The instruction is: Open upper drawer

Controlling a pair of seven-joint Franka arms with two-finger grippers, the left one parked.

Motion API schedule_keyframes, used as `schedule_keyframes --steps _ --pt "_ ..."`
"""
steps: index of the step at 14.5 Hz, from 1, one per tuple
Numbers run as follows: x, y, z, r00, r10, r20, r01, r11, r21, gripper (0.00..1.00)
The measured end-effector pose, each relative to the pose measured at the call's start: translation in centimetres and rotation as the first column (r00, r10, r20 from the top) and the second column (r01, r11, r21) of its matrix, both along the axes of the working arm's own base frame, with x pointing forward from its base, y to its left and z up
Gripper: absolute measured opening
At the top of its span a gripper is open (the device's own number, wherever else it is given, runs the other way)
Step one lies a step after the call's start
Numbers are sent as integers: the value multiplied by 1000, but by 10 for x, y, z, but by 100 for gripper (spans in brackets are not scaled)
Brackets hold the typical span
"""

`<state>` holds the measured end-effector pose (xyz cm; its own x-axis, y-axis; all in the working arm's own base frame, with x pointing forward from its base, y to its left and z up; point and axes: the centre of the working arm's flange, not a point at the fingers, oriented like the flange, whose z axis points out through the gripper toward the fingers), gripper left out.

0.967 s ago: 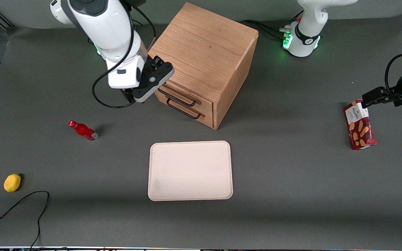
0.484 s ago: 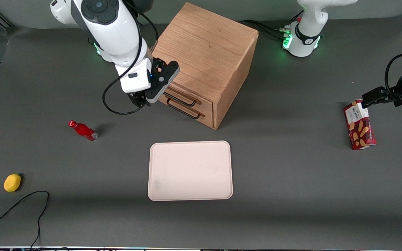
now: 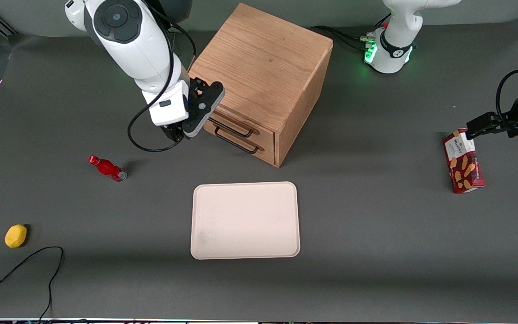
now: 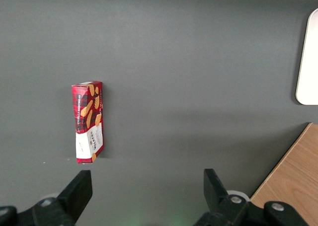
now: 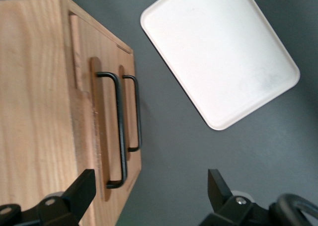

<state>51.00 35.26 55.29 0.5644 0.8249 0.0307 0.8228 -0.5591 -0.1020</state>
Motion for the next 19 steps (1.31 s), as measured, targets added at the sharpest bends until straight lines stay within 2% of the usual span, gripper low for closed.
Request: schedule_keyframes --steps 4,10,15,19 --pt "3 -5 1 1000 25 -10 -25 999 23 100" --pt "-1 -1 -4 999 38 -21 -37 999 19 100" --pt "-9 8 -27 997 52 -51 -52 999 1 100" --pt "-11 10 -44 998 47 -51 -47 999 -1 100"
